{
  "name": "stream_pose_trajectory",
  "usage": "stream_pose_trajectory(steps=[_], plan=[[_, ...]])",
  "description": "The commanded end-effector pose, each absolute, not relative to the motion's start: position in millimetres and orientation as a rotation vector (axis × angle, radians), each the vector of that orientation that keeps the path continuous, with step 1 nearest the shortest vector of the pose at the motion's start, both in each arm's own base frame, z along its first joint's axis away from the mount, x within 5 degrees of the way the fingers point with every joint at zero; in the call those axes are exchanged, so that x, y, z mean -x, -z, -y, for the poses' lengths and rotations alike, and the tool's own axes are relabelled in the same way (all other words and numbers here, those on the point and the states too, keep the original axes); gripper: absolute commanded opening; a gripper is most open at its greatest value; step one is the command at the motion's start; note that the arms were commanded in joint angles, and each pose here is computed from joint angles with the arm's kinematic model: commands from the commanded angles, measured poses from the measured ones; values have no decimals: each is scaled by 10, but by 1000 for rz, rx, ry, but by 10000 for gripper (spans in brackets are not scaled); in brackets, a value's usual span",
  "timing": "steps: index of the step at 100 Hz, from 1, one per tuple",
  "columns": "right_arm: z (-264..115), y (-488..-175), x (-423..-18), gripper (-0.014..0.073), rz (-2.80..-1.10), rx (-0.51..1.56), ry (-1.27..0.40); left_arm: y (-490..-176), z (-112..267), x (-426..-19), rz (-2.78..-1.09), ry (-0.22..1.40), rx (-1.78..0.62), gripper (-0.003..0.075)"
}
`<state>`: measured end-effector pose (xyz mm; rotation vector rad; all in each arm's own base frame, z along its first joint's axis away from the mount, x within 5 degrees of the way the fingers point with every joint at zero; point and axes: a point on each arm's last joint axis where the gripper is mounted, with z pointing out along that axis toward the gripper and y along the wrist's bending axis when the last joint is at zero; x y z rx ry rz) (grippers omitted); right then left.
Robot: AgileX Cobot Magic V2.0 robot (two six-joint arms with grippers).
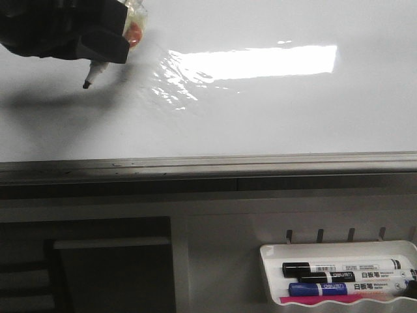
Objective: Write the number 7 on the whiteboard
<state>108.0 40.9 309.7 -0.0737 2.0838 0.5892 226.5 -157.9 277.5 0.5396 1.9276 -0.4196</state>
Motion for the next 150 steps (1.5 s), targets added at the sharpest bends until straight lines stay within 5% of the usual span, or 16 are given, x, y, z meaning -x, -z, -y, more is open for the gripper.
stream_pose_trajectory(steps=[1, 48, 105, 124, 143, 150], plan=[[-471, -3294, -1169, 468, -2016, 124, -671, -3059, 1617, -2112, -1808, 403, -665, -20], [-762, -3669, -1653, 468, -2091, 490, -1050, -3020, 2062, -1367, -1710, 434, -1228, -20], [-1161, -3461, -1926, 461, -2151, 654, -1235, -3194, 2139, -1322, -1652, 447, -1251, -20], [-1210, -3404, -1987, 300, -2139, 689, -1252, -3194, 2138, -1325, -1644, 437, -1258, -20], [-1220, -3396, -1986, -32, -2121, 729, -1260, -3204, 2142, -1327, -1631, 437, -1254, -20], [-1220, -3396, -1988, -63, -2121, 728, -1258, -3212, 2145, -1329, -1623, 440, -1249, -20]])
